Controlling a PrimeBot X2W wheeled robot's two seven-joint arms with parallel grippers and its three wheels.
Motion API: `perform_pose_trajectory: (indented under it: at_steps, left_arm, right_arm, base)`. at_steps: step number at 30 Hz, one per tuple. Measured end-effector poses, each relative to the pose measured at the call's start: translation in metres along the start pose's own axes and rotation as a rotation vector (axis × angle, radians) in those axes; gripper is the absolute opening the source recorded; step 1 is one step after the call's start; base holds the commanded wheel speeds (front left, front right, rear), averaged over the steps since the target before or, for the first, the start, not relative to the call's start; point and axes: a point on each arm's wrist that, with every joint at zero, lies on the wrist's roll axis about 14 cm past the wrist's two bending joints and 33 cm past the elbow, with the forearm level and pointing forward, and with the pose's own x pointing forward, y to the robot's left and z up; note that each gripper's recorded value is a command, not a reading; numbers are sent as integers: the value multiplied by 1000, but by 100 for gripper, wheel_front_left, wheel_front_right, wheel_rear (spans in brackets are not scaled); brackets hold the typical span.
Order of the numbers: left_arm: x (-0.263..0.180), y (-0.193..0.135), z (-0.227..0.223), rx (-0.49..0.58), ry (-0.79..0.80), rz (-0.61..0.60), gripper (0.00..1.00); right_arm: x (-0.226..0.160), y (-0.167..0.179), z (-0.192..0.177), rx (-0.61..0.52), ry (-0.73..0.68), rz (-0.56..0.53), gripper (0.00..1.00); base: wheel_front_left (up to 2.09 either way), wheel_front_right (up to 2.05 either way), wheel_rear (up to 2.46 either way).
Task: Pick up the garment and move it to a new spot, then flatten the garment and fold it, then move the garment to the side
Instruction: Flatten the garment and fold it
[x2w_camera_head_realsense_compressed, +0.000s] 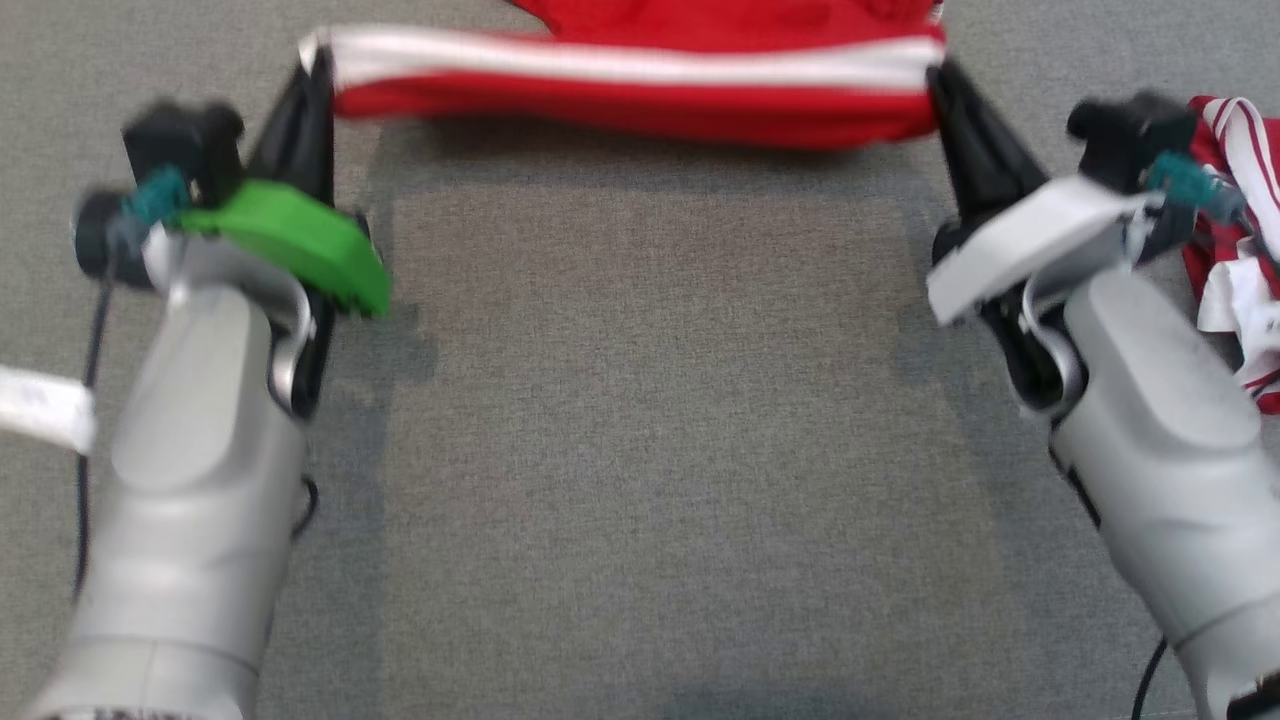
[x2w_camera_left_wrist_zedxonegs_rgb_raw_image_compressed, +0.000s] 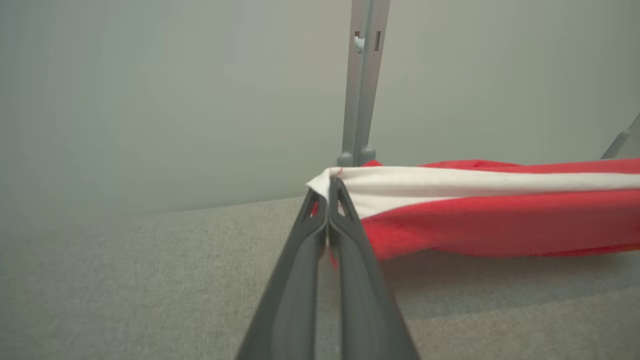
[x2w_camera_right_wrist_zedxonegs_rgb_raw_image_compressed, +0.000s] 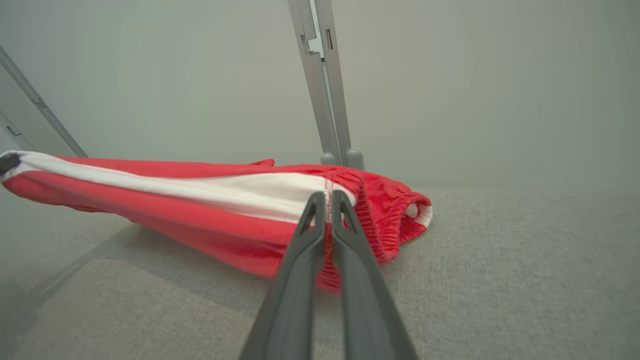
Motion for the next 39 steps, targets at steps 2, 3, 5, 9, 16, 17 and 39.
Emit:
perform_pose_trajectory:
  at_steps: [2, 3, 5, 9, 16, 17, 39]
  left_arm:
    - [-28, 0, -40, -72, 83, 35, 0]
    - [-44, -3, -59, -99, 124, 49, 0]
    - [-72, -7, -87, -146, 188, 76, 0]
    - [-129, -22, -124, -209, 286, 108, 0]
    - [-190, -35, -140, -281, 330, 166, 0]
    - [-199, -35, -142, -293, 335, 180, 0]
    - [-289, -40, -124, -311, 250, 243, 0]
  right_arm:
    - [-26, 1, -32, 45, 75, -15, 0]
    - [-39, 1, -45, 78, 103, -31, 0]
    - [-64, 6, -65, 102, 156, -38, 0]
    - [-112, 11, -89, 174, 218, -88, 0]
    - [-174, 27, -114, 218, 297, -126, 0]
    - [-183, 32, -117, 213, 313, -116, 0]
    - [-274, 88, -115, 220, 319, -12, 0]
  base:
    - [0, 0, 0]
    - [0, 0, 0]
    - [0, 0, 0]
    - [0, 0, 0]
    - [0, 0, 0]
    - [0, 0, 0]
    - [0, 0, 0]
